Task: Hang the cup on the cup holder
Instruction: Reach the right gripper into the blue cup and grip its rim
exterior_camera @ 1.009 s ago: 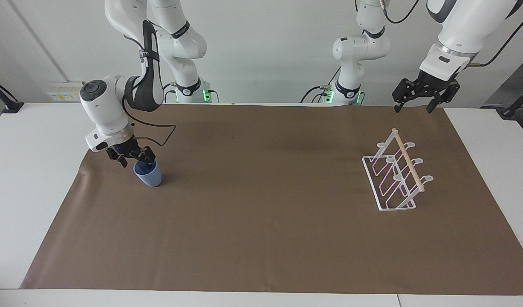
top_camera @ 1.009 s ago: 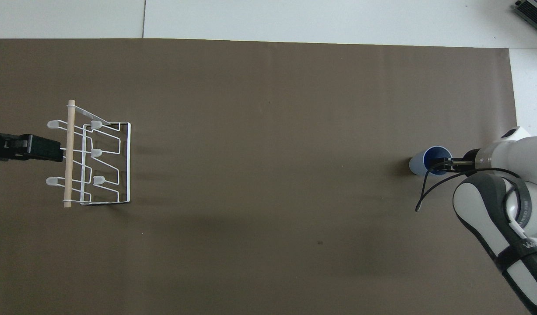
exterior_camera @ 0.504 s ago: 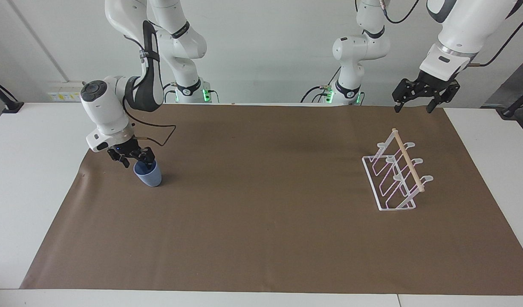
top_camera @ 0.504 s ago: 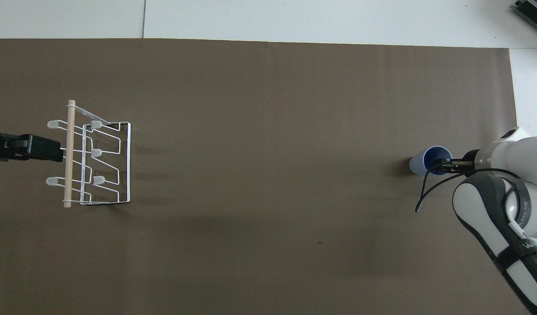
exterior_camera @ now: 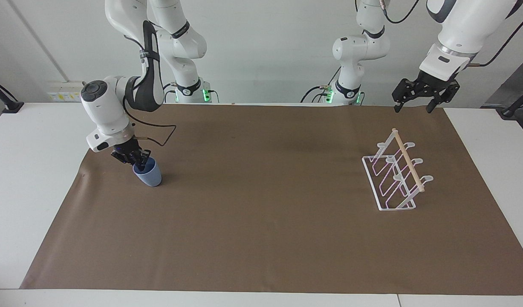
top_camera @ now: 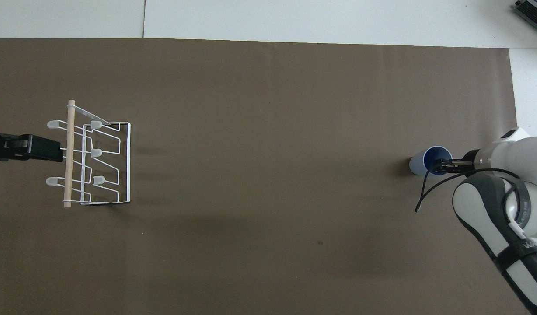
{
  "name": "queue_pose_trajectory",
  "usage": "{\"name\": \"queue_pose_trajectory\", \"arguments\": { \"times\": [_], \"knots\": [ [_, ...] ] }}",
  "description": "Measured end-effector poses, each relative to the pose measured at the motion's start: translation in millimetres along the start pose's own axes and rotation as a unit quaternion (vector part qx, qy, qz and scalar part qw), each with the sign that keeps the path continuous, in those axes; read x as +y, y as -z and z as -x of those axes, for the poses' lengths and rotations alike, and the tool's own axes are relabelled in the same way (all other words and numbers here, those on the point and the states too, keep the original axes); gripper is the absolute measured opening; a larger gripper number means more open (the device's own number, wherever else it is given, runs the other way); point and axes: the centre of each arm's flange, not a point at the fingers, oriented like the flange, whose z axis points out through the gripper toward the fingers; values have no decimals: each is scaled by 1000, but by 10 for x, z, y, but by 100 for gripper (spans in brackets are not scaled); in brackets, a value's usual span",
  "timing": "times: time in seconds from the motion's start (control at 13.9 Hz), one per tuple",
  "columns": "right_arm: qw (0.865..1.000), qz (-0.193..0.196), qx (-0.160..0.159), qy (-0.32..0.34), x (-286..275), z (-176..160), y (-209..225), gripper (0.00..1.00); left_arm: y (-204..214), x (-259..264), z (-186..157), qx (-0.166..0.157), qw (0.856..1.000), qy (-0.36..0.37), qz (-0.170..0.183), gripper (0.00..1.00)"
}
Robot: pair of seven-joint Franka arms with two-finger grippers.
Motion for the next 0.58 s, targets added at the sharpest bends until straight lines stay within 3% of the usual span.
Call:
{"name": "queue_pose_trajectory", "arguments": {
  "times": [0.58],
  "knots": [
    [1000,0,2,1,-14,-14,20,5,-5,1,2,-1,1000,0,0,100]
  ]
}}
